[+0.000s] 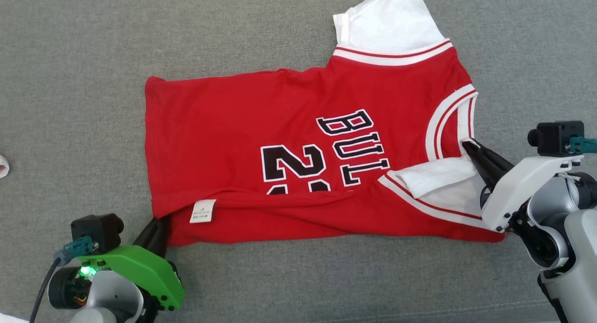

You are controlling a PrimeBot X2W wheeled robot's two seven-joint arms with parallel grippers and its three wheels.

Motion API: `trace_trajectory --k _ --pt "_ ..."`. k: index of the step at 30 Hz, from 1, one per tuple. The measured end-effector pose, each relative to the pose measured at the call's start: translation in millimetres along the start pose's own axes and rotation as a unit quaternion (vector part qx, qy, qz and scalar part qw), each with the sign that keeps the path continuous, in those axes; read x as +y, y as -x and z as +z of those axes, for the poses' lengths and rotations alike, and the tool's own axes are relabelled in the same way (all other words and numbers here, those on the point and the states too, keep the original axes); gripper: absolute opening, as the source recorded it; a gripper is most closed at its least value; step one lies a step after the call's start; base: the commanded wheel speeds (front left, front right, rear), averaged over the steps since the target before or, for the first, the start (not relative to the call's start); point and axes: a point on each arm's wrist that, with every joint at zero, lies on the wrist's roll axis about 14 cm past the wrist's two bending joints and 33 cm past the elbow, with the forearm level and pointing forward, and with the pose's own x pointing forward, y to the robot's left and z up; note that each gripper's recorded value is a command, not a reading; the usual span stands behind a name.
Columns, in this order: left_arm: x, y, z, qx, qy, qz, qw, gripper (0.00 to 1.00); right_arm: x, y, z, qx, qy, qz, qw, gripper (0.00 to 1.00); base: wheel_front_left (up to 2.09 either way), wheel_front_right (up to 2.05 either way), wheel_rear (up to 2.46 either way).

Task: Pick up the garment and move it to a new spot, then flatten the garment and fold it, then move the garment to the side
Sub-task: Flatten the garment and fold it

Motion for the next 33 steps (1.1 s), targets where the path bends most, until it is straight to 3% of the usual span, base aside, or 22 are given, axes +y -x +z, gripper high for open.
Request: trace_trajectory --k 1,2,3,10,18,21,25,33 --pt "-1 -1 2 -0.006 0.001 -0.001 1.0 0.44 0 0 2 -0.011 -0.002 0.001 1.0 0.0 0.0 0.0 0.0" --pt "-2 -1 5 -0.015 0.004 -0.002 1.0 1.0 1 0 5 -0.022 0.0 0.001 1.0 0.37 0.0 0.0 0.0" --pt "-4 -1 9 -0.029 0.007 -0.003 1.0 1.0 1 1 8 -0.034 -0.002 0.002 0.999 1.0 0.0 0.0 0.0" --pt "-13 6 57 -0.166 0.032 0.006 0.986 1.0 -15 23 32 -0.147 0.006 -0.034 0.989 1.0 0.0 0.0 0.0" --pt "-21 27 119 -0.324 -0.006 0.017 0.946 1.0 -11 57 83 -0.313 0.063 -0.068 0.945 1.0 0.0 0.0 0.0" --pt "-24 34 131 -0.353 -0.03 0.019 0.935 1.0 -7 66 88 -0.334 0.083 -0.076 0.936 1.0 0.0 0.0 0.0" --pt "-25 42 137 -0.37 -0.058 0.025 0.927 1.0 -2 77 77 -0.335 0.09 -0.083 0.934 1.0 0.0 0.0 0.0" --pt "-22 62 114 -0.358 -0.085 0.038 0.929 1.0 3 97 59 -0.329 0.09 -0.094 0.935 1.0 0.0 0.0 0.0"
